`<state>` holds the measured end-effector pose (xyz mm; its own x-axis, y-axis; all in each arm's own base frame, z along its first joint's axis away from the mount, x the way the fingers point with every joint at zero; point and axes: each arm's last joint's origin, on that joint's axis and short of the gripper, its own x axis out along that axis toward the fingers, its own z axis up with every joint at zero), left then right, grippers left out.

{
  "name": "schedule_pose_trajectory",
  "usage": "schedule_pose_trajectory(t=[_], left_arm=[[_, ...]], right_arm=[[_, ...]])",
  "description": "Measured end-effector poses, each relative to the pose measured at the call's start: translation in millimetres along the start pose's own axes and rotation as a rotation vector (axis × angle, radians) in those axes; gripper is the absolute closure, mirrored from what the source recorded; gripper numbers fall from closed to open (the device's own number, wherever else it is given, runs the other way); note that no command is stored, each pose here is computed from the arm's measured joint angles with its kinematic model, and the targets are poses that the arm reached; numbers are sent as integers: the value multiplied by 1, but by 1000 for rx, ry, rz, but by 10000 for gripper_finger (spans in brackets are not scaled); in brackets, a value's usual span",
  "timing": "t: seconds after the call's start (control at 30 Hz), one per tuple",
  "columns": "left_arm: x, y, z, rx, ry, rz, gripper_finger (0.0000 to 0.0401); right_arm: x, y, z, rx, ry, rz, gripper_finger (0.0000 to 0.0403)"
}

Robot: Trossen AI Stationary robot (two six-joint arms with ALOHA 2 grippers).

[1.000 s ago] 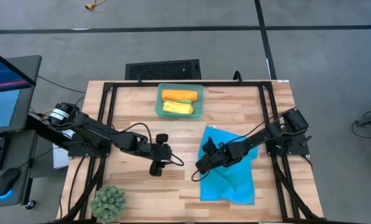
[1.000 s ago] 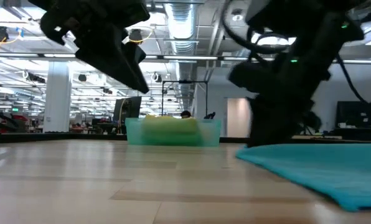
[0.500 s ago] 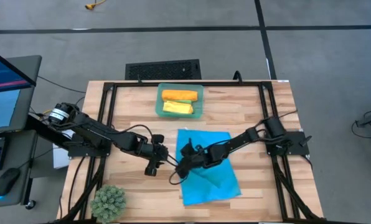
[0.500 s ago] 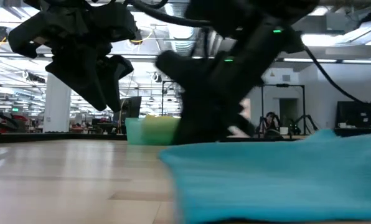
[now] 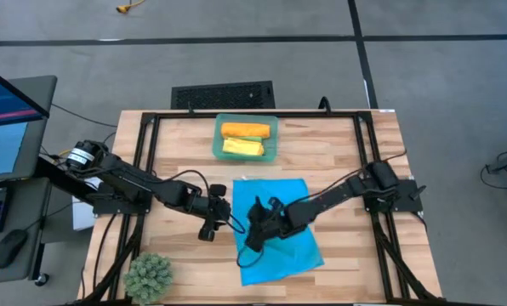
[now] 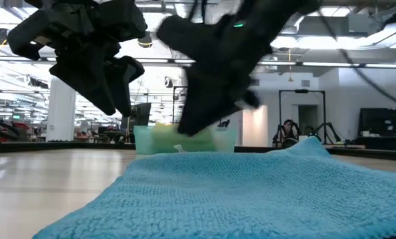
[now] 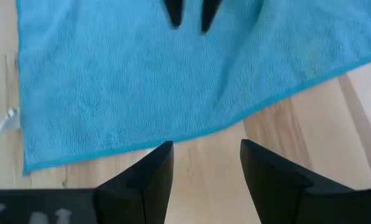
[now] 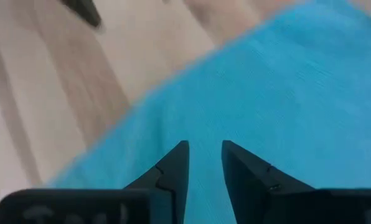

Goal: Roll microfiber towels into tight, uniform cylinder then place into a basket
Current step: Fold the blue towel

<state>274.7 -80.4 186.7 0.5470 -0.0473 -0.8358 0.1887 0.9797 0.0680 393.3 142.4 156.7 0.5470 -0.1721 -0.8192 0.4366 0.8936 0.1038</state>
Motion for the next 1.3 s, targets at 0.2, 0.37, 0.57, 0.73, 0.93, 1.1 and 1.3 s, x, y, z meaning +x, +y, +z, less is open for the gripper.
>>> schedule_pose_trajectory(t=[0.2, 0.37, 0.57, 0.73, 0.93, 1.1, 1.3], left_arm=[[0, 0, 4, 25, -45, -2, 222], [0, 0, 6, 27, -58, -6, 222], [0, 0, 6, 25, -59, -8, 222], [0, 0, 6, 28, -61, -6, 222], [0, 1, 6, 47, -63, 33, 222], [1, 2, 8, 74, -78, 78, 222], [0, 1, 18, 131, -184, 80, 222]], right_arm=[[-45, 10, -31, -63, 67, -117, 285], [-56, 5, -69, -36, 172, -257, 285], [-55, -8, -96, -12, 274, -350, 285], [-49, -25, -109, 53, 435, -402, 285], [-54, -30, -126, 154, 609, -413, 285], [-67, -17, -133, 200, 706, -390, 285], [-89, -3, -127, 107, 563, -452, 285]])
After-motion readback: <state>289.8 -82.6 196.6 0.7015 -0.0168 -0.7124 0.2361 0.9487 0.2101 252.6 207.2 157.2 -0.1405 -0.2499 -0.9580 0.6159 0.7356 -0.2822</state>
